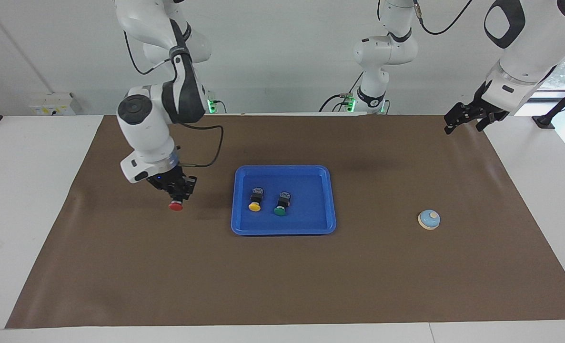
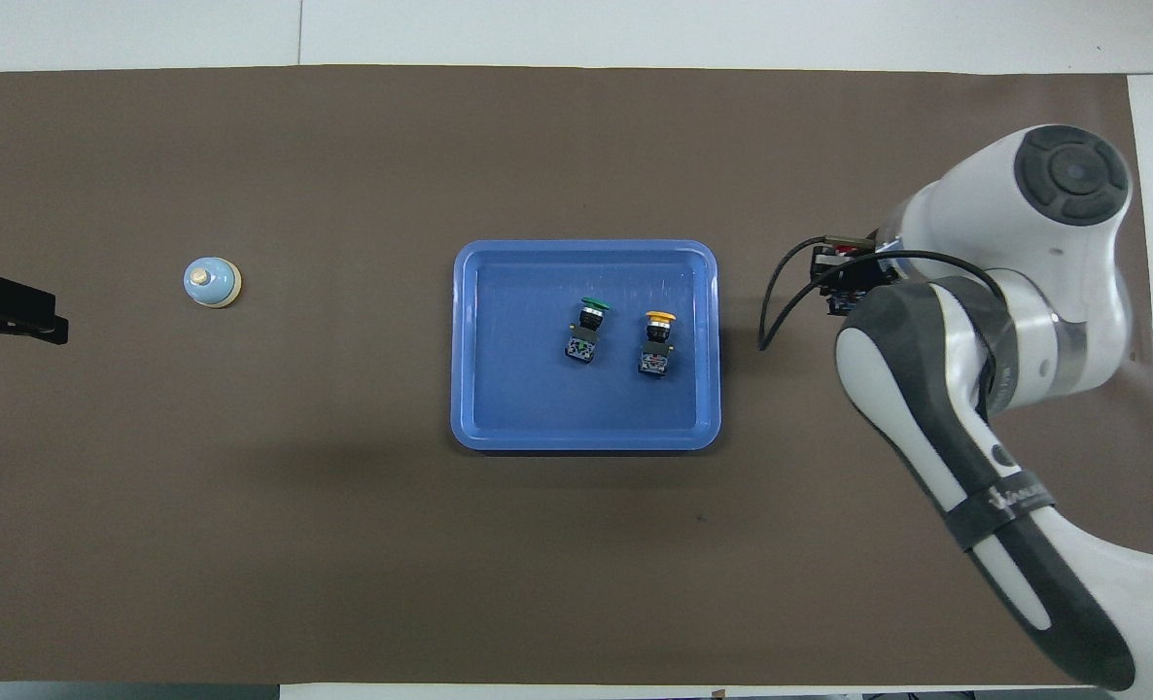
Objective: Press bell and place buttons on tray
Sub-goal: 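Carry the red button into the blue tray and release it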
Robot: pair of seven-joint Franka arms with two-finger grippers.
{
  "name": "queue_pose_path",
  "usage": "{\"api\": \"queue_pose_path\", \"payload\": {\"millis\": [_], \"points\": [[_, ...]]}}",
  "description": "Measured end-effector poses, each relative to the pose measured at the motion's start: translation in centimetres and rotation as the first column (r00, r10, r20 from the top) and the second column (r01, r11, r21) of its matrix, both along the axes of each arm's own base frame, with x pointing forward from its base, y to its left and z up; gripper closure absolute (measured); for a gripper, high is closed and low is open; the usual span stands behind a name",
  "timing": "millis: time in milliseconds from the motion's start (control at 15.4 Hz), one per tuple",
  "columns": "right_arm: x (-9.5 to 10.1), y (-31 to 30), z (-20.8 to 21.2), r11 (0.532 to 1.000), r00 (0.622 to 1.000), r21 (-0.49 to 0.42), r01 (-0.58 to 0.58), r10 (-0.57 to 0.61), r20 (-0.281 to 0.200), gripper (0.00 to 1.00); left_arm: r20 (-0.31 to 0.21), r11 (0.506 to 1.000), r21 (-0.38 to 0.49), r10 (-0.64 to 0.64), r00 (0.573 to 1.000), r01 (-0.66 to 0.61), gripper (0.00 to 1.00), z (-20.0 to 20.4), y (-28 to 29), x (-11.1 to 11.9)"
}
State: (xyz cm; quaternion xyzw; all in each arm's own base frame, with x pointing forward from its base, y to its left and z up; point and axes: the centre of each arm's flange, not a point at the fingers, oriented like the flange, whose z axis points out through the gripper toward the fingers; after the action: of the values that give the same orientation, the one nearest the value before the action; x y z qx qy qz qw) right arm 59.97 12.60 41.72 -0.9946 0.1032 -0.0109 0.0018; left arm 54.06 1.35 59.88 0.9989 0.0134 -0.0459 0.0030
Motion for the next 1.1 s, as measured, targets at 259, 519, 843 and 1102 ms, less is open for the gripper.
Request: {"api": "queue_pose_path", "payload": {"millis": [259, 519, 843, 1102], "points": [[-2.2, 11.3, 0.2, 0.998, 1.000, 0.060, 0.015, -0.015, 0.001, 0.58, 0.000, 1.000, 0.000, 0.000, 1.000, 0.000, 0.00, 0.0, 0.0, 0.0], [-4.0, 20.6, -0.1, 0.995, 0.998, 0.083, 0.061, -0.062, 0.003, 0.58, 0.000, 1.000, 0.000, 0.000, 1.000, 0.000, 0.00, 0.0, 0.0, 0.0], [-5.0, 30.9, -4.6, 0.990, 0.997, 0.128, 0.064, -0.068, 0.026, 0.58, 0.000, 1.000, 0.000, 0.000, 1.000, 0.000, 0.00, 0.0, 0.0, 0.0], [-5.3, 32.5, -9.1, 0.990, 0.998, 0.132, 0.050, -0.054, 0.027, 0.58, 0.000, 1.000, 0.000, 0.000, 1.000, 0.000, 0.00, 0.0, 0.0, 0.0]]}}
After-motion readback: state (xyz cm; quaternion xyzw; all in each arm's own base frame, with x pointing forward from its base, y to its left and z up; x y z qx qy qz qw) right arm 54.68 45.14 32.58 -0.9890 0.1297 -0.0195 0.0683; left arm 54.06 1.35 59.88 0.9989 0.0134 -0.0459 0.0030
